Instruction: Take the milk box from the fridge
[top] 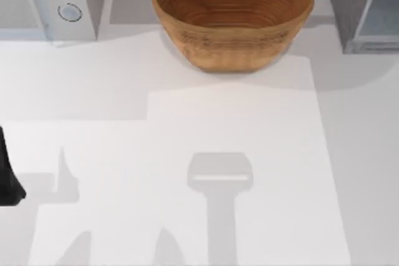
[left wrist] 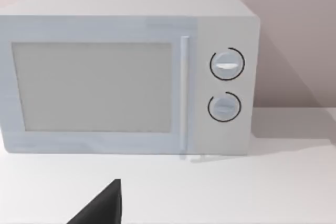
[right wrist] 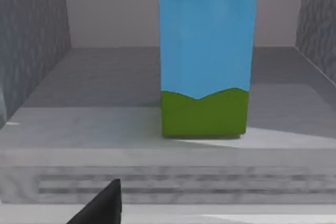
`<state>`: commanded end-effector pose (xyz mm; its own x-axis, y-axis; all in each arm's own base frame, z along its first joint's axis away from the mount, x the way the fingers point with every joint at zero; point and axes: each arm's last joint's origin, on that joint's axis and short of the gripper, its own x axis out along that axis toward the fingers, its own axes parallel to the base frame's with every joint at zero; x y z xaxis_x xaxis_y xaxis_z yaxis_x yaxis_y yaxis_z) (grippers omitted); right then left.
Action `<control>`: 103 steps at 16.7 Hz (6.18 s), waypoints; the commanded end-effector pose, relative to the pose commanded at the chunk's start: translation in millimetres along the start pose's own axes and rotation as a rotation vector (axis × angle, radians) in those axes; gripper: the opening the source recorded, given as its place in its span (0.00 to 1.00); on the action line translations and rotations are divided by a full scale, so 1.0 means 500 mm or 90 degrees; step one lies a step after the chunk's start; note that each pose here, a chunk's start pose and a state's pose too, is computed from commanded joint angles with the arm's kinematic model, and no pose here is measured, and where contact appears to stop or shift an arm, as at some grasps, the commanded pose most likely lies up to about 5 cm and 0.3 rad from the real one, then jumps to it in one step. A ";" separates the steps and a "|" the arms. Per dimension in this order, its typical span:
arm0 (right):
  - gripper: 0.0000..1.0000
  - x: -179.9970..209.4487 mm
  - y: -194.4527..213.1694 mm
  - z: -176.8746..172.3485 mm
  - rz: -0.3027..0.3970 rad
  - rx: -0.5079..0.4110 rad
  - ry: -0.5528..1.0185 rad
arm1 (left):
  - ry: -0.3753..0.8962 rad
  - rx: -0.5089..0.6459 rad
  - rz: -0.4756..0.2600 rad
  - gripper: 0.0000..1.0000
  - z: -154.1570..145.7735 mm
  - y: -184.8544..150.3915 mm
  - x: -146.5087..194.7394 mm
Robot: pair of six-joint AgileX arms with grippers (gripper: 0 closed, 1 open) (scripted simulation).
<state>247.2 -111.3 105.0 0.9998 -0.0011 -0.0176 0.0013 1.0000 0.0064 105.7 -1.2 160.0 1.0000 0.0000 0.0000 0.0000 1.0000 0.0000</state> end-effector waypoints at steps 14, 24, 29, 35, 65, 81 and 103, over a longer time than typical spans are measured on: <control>1.00 0.330 0.012 0.031 -0.006 -0.009 -0.011 | 0.000 0.000 0.000 1.00 0.000 0.000 0.000; 1.00 0.431 0.008 0.035 -0.006 -0.010 -0.016 | 0.000 0.000 0.000 1.00 0.000 0.000 0.000; 1.00 0.450 0.011 0.033 -0.006 -0.009 -0.011 | 0.000 0.000 0.000 1.00 0.000 0.000 0.000; 0.62 0.450 0.011 0.033 -0.006 -0.009 -0.011 | 0.000 0.000 0.000 1.00 0.000 0.000 0.000; 0.00 0.446 0.009 0.130 -0.007 -0.006 -0.009 | 0.000 0.000 0.000 1.00 0.000 0.000 0.000; 0.00 0.250 0.014 0.123 -0.004 -0.004 -0.005 | 0.000 0.000 0.000 1.00 0.000 0.000 0.000; 0.00 -0.262 0.212 0.170 -0.004 -0.004 -0.024 | 0.000 0.000 0.000 1.00 0.000 0.000 0.000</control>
<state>117.9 -5.6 192.8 0.9998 -0.0068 0.0201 0.0068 1.0000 -0.0001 105.7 -1.2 160.0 1.0000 0.0000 0.0000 0.0000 1.0000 0.0000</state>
